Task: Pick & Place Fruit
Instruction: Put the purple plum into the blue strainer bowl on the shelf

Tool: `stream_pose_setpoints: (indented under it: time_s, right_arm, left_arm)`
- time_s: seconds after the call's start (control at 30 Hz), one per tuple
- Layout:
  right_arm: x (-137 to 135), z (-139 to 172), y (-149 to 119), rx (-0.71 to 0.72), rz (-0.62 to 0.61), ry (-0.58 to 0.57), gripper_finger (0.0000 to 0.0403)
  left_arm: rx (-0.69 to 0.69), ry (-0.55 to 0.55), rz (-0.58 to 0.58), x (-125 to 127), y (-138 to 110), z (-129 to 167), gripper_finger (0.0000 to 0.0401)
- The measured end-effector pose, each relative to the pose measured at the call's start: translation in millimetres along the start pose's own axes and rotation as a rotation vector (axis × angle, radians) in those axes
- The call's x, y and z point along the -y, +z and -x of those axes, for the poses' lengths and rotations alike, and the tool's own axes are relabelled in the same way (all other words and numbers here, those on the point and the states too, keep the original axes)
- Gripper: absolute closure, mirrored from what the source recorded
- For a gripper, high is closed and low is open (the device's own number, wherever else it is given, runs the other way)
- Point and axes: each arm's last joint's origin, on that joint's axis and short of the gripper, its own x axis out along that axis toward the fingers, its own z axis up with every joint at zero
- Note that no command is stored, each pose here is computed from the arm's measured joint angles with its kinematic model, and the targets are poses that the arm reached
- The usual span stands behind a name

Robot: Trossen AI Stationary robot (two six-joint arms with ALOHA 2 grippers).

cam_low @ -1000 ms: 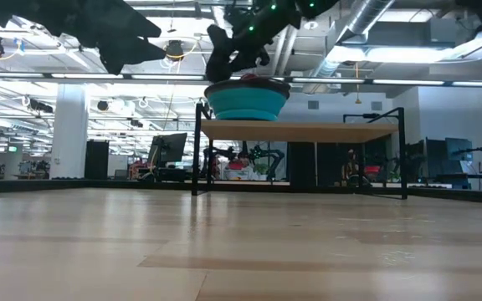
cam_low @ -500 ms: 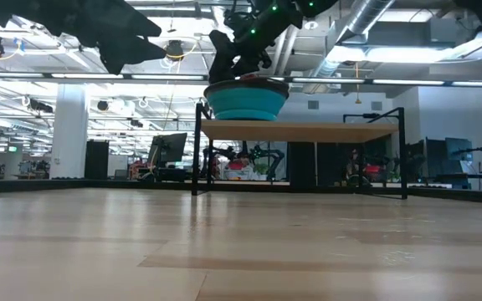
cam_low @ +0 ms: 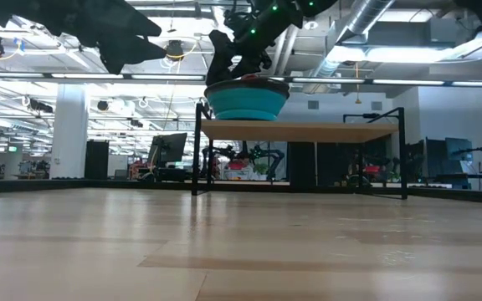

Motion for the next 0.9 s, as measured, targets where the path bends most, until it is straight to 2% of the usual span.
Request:
stream_pose_setpoints:
  time_s: [0.3, 0.9]
  right_arm:
    - [1.9, -0.7, -0.2, -0.001, -0.006, -0.003, 0.0080]
    - [1.9, -0.7, -0.5, -0.004, -0.002, -0.003, 0.0081]
  left_arm:
    - [0.000, -0.001, 0.000, 0.1, 0.0, 0.0, 0.0188]
    - [0.008, -0.002, 0.004, 0.2, 0.8, 0.0, 0.0188]
